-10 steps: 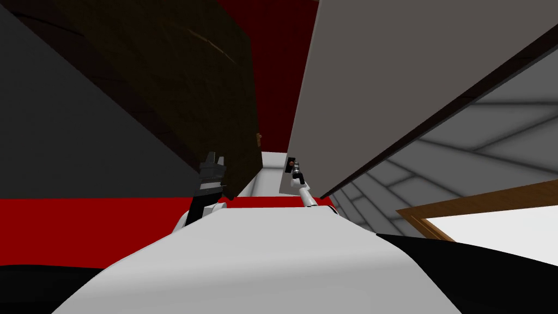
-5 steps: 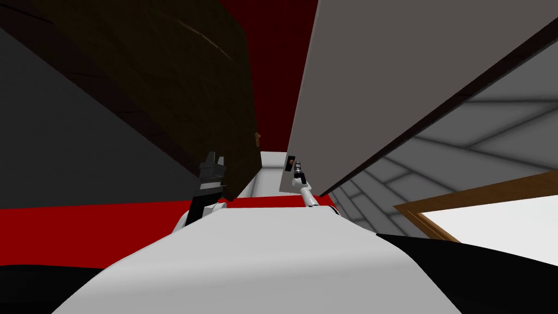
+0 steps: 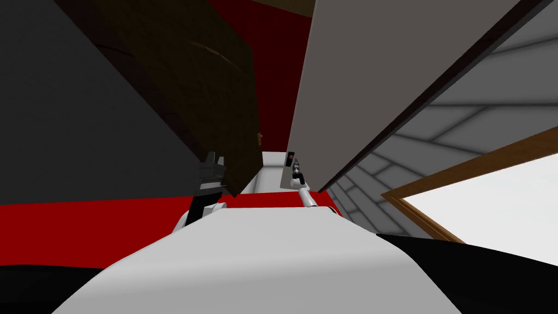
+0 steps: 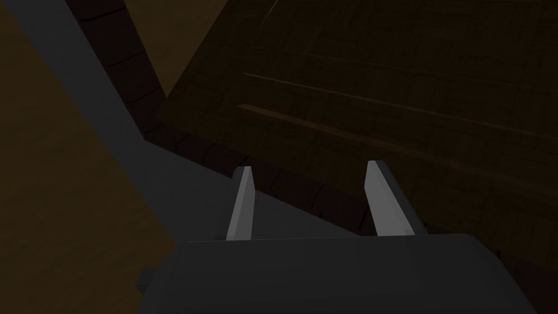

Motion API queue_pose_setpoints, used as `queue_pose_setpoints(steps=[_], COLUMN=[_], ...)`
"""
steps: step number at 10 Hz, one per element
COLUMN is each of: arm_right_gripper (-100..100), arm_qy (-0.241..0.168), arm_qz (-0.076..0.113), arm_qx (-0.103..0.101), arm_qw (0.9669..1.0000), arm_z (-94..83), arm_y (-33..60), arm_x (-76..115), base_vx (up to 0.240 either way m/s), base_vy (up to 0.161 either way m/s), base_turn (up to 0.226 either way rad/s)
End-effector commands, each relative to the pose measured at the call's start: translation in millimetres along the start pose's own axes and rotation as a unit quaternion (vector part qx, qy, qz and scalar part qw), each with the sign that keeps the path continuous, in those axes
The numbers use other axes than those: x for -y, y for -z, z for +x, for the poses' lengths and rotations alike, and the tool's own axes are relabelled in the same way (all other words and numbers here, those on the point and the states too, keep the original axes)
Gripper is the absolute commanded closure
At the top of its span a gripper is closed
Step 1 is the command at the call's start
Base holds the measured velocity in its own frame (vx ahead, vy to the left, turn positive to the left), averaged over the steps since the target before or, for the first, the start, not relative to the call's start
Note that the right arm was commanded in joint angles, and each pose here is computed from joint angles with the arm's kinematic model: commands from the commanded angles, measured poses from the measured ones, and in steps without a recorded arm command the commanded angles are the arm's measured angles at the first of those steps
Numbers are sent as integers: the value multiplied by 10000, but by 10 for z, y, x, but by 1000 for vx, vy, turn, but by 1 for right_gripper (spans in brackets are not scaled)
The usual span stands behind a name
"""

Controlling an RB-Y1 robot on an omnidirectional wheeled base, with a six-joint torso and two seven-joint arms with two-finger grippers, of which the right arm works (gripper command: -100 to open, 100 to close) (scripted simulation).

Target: Push the door open

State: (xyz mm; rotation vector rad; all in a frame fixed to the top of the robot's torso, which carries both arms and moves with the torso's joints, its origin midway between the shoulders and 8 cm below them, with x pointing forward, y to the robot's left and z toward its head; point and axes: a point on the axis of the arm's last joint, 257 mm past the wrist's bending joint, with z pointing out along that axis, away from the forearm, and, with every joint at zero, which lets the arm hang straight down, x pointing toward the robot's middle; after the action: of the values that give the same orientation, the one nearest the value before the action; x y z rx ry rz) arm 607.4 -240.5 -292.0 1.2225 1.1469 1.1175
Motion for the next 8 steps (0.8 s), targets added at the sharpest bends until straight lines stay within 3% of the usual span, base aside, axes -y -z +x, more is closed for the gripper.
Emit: queue_pose_setpoints(steps=[1,3,8], arm_right_gripper=[-100,-100,-100], arm_qy=[-115,21,73], arm_qz=[36,-3,-35], arm_qx=[-49,26,101], arm_qw=[9999,10000,9999], arm_z=[128,-47,-168], arm_y=[20,6,11], arm_x=[25,4,6], base_vx=[-223,-9,184], base_vy=[61,22,-11], base_turn=[-10,13,25])
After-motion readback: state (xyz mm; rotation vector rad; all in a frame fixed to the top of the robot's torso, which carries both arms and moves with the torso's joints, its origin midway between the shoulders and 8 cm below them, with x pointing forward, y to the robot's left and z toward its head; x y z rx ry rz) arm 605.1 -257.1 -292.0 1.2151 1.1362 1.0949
